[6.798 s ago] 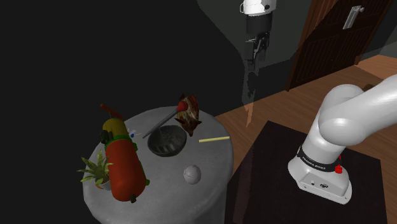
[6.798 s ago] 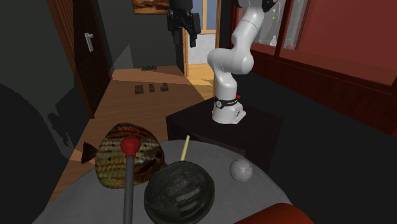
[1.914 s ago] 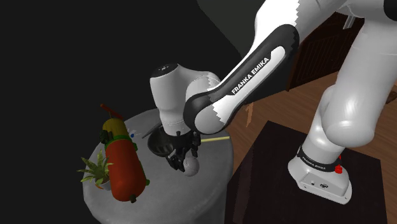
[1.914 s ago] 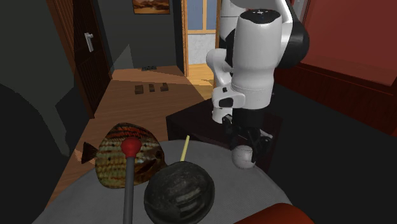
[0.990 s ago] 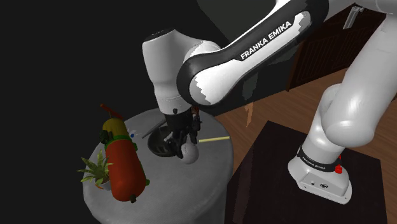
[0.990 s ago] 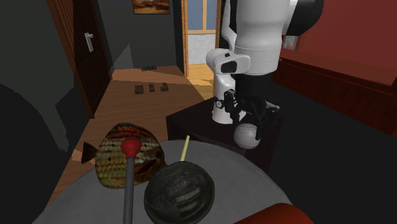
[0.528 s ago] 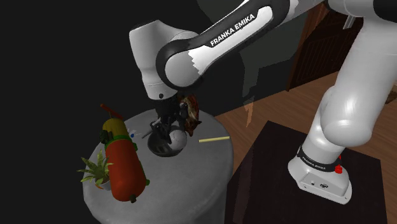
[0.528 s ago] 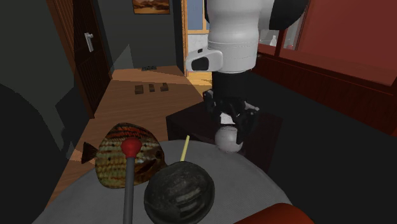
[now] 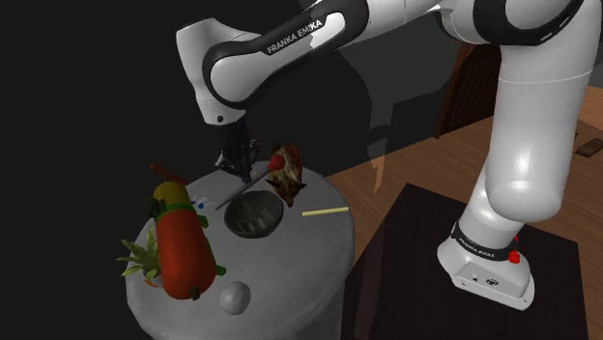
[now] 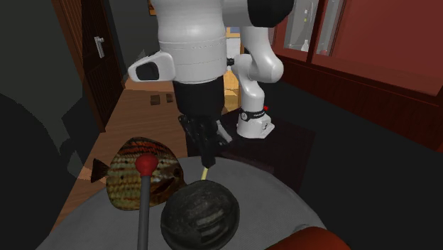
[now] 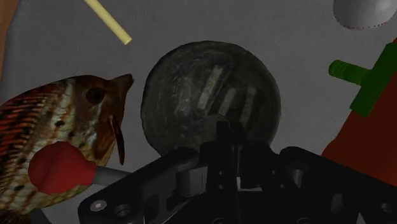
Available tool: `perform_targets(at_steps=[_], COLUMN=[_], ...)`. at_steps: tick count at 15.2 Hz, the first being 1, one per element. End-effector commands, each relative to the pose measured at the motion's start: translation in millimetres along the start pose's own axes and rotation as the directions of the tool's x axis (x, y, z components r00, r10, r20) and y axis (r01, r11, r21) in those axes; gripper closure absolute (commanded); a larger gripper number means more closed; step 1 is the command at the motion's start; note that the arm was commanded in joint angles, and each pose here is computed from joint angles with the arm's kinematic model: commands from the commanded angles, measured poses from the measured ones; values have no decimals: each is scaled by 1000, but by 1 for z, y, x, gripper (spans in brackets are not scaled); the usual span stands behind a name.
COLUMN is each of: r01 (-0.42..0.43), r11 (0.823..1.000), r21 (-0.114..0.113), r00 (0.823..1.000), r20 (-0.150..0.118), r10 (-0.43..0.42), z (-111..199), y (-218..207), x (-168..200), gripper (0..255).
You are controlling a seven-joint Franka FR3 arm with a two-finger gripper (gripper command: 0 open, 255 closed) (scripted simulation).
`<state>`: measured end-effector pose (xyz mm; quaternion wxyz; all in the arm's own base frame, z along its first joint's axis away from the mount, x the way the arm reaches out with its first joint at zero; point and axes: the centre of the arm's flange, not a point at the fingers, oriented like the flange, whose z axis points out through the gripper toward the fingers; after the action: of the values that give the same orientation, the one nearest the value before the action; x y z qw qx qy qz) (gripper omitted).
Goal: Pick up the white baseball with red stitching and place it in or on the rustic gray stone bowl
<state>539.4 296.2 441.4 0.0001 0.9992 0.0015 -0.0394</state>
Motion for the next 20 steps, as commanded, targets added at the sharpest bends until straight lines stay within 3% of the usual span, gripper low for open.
perform_targets(at_steps=[1, 2, 11, 20], r01=[0, 0, 131, 259], r11=[1000, 1000, 989, 954], r21=[0, 0, -76, -149], r00=[1000, 1000, 991, 966], r20=[0, 0, 10, 30], r10=[0, 0, -130, -257], z=[0, 0, 63, 134], y=[0, 0, -105, -200], x=[0, 0, -38, -88], gripper=[255, 0, 0, 0])
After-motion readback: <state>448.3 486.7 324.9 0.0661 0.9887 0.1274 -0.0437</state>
